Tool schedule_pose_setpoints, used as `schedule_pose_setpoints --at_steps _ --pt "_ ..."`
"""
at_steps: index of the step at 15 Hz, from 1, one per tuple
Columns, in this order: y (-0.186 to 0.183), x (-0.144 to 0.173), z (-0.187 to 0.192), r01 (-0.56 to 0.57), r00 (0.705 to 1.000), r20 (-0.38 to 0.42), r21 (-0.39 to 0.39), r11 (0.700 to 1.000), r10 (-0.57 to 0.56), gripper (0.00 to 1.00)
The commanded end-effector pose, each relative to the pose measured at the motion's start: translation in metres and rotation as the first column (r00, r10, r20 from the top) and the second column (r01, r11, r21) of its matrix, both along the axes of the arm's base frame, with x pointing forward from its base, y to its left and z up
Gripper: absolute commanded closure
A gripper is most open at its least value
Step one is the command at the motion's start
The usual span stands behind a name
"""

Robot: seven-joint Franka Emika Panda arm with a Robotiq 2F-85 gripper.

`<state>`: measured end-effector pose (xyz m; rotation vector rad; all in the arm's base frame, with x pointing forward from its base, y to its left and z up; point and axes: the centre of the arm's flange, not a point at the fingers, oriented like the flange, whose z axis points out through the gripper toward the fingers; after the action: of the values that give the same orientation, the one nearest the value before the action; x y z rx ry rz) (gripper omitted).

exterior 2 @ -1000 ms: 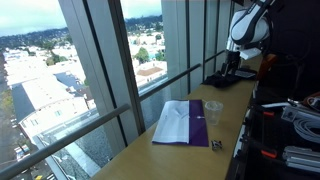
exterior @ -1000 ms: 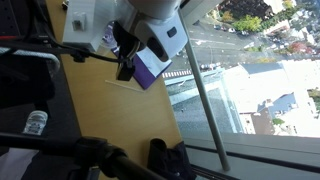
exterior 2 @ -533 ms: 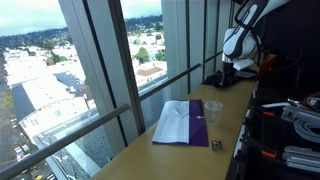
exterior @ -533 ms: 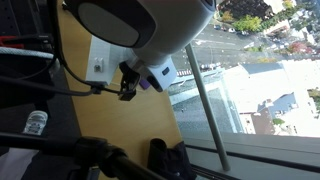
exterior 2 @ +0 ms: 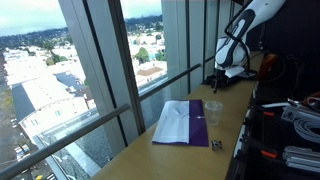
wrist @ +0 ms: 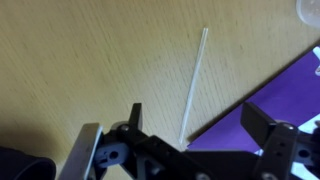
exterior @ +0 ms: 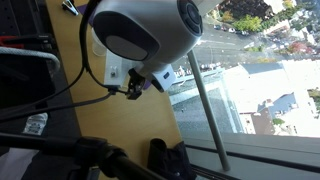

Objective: Pick up the clear straw and put it through the top hole into the clear plastic cup

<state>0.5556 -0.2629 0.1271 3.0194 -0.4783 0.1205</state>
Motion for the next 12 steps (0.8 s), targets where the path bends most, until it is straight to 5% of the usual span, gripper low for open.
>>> schedule_pose_setpoints --at_steps 1,12 --pt "-0.006 0.014 -0.029 0.003 1.0 0.018 0.002 1.0 -0.003 0.0" --pt "-0.03 0.041 -0.095 0.001 1.0 0.002 -0.026 1.0 -0.001 0.0"
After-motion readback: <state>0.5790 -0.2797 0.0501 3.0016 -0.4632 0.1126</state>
